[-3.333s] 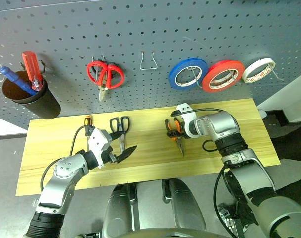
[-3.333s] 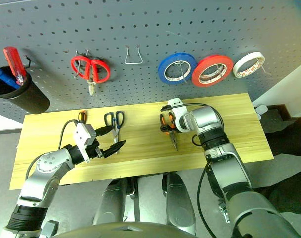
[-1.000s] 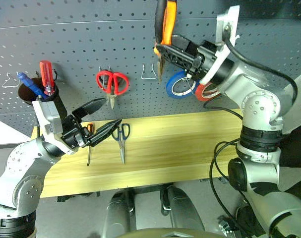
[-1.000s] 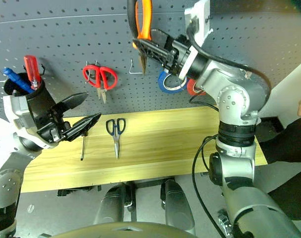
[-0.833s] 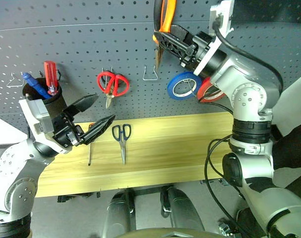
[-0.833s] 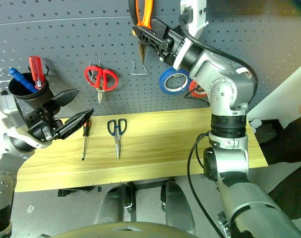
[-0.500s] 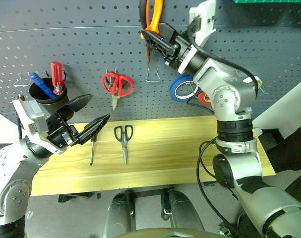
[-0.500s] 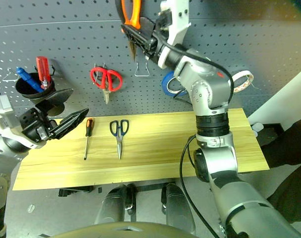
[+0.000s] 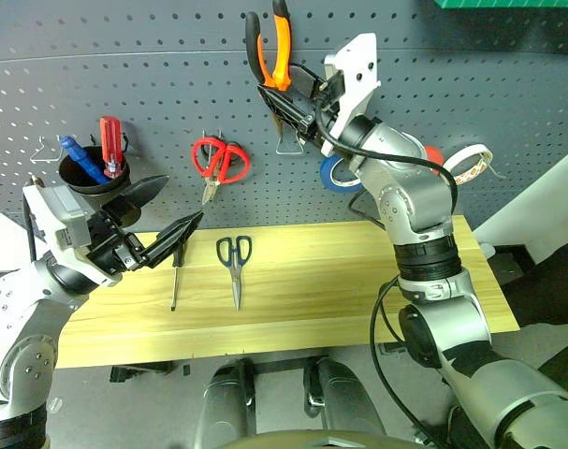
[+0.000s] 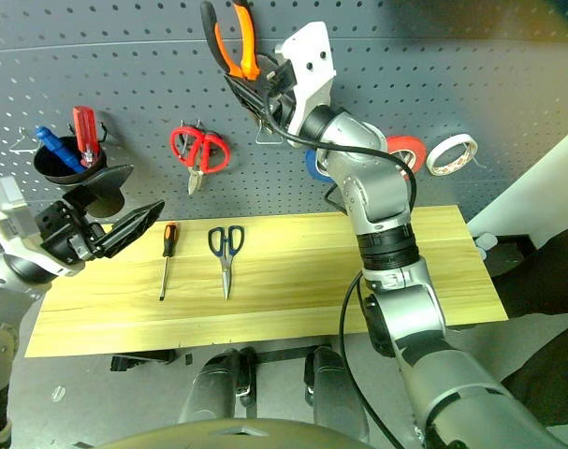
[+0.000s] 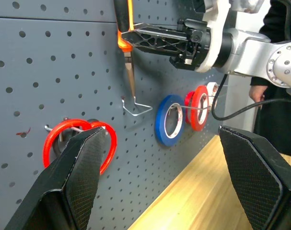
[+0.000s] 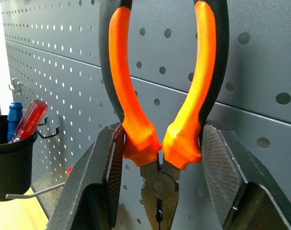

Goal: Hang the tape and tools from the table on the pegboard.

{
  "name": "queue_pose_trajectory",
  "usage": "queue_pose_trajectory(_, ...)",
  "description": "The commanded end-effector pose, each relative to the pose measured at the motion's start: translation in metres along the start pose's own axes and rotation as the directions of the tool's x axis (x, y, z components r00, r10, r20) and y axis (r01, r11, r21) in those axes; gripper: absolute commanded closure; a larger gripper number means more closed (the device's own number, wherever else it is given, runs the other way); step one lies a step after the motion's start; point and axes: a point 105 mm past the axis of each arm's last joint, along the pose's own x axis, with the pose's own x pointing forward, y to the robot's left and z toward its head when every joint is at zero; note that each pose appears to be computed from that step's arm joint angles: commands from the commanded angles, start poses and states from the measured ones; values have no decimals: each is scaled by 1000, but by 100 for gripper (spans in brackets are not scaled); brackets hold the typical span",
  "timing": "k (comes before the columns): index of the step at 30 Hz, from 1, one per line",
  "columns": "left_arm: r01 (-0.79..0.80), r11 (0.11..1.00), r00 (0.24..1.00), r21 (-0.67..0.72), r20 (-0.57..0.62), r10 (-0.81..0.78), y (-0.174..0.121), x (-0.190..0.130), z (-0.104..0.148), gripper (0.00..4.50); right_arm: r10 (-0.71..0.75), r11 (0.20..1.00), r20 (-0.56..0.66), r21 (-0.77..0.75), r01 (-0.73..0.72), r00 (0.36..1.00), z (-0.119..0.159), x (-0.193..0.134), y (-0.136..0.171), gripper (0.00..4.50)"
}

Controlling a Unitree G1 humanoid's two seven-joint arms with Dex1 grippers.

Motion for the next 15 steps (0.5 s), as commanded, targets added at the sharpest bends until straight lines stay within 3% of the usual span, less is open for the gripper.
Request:
queue_pose_trajectory(1, 5, 999, 1000, 40, 25, -6, 0, 2, 8, 54, -37, 999, -2, -4, 37, 999, -6, -2, -5, 247)
queue_pose_trajectory(7, 8, 999, 1000, 47, 21, -9, 2, 4, 6, 54, -151, 988, -97, -2, 152, 984, -37, -1, -20, 247)
queue_pose_trajectory(12, 10, 999, 1000, 48, 17, -11, 3, 4, 5, 54, -177, 984, -118, 3, 178, 977, -43, -3, -24, 247)
queue_pose_trajectory(15, 10, 999, 1000, 47, 12, -11, 4, 4, 3, 54, -169, 985, -109, 25, 172, 980, -39, -4, -24, 153)
